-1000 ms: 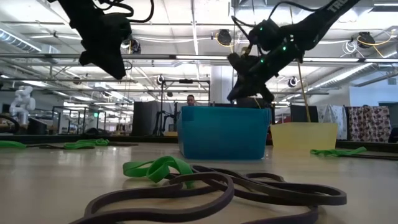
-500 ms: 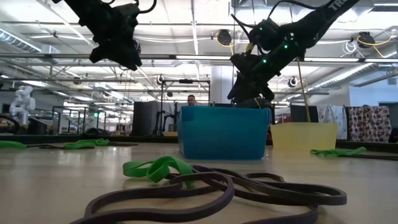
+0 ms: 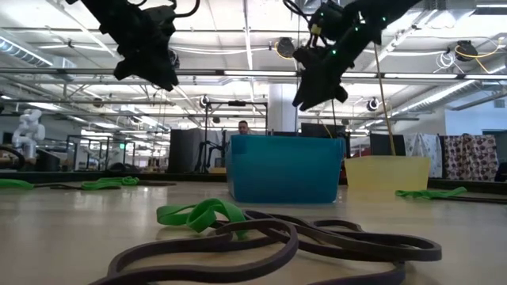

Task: Sort rubber bands into baskets
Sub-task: Put the purple rubber band into the red bin

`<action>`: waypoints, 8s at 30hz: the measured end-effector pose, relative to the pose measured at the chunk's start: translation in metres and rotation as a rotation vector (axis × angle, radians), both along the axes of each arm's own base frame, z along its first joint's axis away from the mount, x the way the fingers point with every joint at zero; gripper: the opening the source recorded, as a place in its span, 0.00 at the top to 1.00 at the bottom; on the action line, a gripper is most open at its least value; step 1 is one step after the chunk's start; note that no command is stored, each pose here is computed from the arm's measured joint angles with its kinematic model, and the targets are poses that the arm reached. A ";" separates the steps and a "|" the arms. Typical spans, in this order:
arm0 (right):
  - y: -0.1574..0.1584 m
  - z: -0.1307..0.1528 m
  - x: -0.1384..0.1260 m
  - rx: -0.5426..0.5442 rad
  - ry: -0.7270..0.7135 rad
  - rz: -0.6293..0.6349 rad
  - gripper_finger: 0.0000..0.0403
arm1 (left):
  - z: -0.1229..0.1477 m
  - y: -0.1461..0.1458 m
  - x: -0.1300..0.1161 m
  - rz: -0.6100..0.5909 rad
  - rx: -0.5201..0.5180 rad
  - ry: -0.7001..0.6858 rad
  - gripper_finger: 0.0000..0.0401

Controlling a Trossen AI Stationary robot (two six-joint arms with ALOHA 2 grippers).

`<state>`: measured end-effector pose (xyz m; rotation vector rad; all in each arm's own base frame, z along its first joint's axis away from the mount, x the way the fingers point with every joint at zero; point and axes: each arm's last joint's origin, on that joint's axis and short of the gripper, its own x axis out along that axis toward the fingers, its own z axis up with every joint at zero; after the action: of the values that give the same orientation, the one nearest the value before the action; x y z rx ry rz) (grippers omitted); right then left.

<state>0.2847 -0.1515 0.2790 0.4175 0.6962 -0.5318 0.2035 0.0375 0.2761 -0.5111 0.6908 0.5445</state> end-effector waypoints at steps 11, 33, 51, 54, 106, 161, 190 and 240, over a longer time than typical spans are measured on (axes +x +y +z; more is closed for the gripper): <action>0.055 0.031 0.030 0.051 -0.155 0.394 0.65 | -0.018 -0.020 -0.001 -0.130 -0.100 0.186 0.73; 0.217 0.007 0.033 0.120 0.014 1.006 0.65 | -0.085 -0.044 0.035 -0.357 -0.157 0.569 0.73; 0.356 -0.106 0.043 0.028 -0.045 1.314 0.65 | -0.083 -0.062 0.045 -0.527 -0.066 0.468 0.73; 0.363 -0.123 0.048 0.049 0.008 1.288 0.65 | -0.082 -0.063 0.047 -0.546 -0.051 0.447 0.73; 0.306 0.005 0.047 0.184 -0.178 0.923 1.00 | -0.078 -0.064 0.056 -0.636 0.034 0.355 0.73; -0.026 -0.048 0.058 0.036 0.028 0.046 0.74 | 0.010 -0.022 0.032 -0.088 0.163 -0.060 0.73; 0.101 -0.009 0.088 0.358 -0.122 0.441 0.70 | -0.101 0.135 -0.013 0.258 -0.033 0.742 0.73; 0.133 -0.009 0.092 0.372 -0.117 0.498 0.70 | -0.070 0.114 -0.001 0.073 -0.096 0.245 0.98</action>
<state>0.3763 -0.0190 0.2701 0.5928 0.7551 0.0966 0.2023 0.1516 0.2062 -0.5667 0.9376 0.6515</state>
